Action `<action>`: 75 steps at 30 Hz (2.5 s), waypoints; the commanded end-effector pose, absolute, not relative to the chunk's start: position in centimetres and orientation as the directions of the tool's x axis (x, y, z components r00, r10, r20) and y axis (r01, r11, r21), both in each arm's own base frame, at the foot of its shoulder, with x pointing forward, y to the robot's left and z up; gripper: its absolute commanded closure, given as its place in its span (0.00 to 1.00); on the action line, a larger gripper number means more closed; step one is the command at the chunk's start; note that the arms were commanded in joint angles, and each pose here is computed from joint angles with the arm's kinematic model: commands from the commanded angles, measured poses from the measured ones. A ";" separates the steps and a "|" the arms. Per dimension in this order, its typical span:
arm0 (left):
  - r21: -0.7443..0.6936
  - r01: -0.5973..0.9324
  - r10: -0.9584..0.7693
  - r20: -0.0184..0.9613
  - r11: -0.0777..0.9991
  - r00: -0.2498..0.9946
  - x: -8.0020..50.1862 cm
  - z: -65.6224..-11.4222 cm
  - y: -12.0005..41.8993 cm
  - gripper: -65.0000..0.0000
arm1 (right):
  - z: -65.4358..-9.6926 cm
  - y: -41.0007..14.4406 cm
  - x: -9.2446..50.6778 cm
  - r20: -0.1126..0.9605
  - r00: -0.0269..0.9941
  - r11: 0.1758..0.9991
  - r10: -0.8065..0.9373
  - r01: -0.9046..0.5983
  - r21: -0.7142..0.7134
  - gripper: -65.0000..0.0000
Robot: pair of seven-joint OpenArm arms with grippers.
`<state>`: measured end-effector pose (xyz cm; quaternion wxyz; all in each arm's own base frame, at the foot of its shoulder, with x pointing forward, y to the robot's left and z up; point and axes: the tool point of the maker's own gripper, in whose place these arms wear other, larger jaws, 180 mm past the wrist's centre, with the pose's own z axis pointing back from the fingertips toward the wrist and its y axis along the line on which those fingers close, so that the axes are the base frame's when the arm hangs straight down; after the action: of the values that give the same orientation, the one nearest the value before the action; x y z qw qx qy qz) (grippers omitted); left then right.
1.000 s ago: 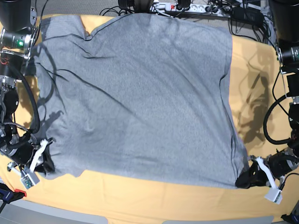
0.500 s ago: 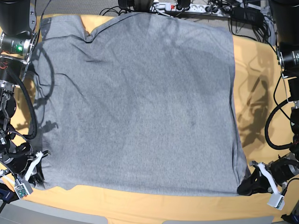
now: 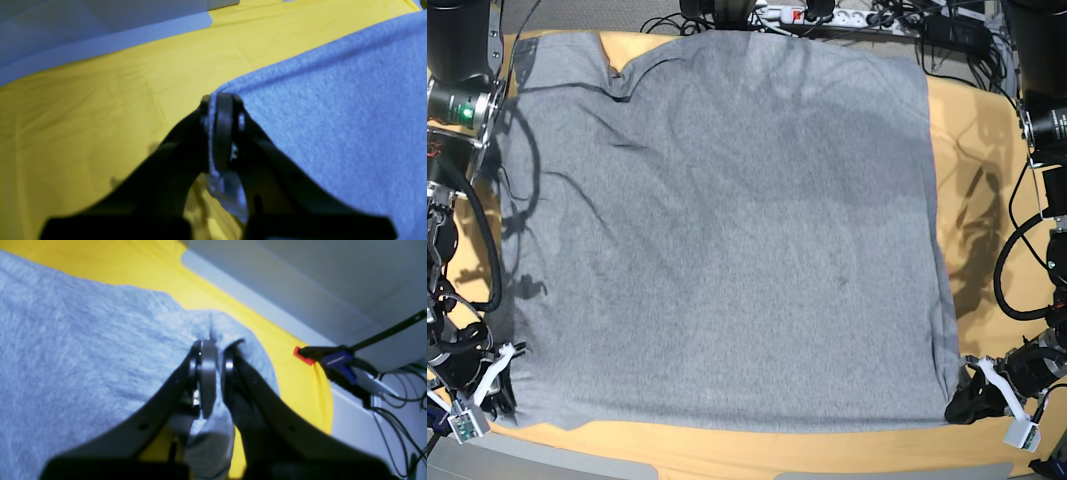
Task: Layout the t-shirt on the table in an organized manner, then fold the t-shirt properly
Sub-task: 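Drag both held hem corners toward the robot to spread the shirt, then open both grippers, release the shirt and raise them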
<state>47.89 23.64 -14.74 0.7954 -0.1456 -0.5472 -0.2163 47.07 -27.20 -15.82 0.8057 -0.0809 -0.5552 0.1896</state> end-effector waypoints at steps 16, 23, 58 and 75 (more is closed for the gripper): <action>-0.008 0.500 -0.188 0.922 0.866 0.340 47.4 -17.4 23.4 1.00 | -24.0 -28.8 47.4 0.823 0.479 0.941 0.306 -0.281 -0.187 1.00; -0.034 0.503 -0.197 0.896 0.864 0.398 46.4 -22.1 21.9 1.00 | -28.5 -28.1 46.7 0.778 0.575 0.952 0.253 -0.291 -0.094 1.00; -0.083 0.477 -0.180 0.859 0.875 0.478 46.5 -16.3 24.9 0.24 | -19.5 -26.1 48.2 0.799 0.567 0.908 0.201 -0.414 0.066 0.30; -0.357 0.659 -0.185 0.774 0.662 0.605 37.4 -21.2 23.3 0.24 | -22.2 -25.2 34.9 0.798 0.536 0.863 0.275 -0.503 0.040 0.40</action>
<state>36.70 22.52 -23.56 0.8452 -0.3327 -0.3367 -0.2480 34.23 -24.97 -24.09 0.8783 0.1397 -0.4013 0.2190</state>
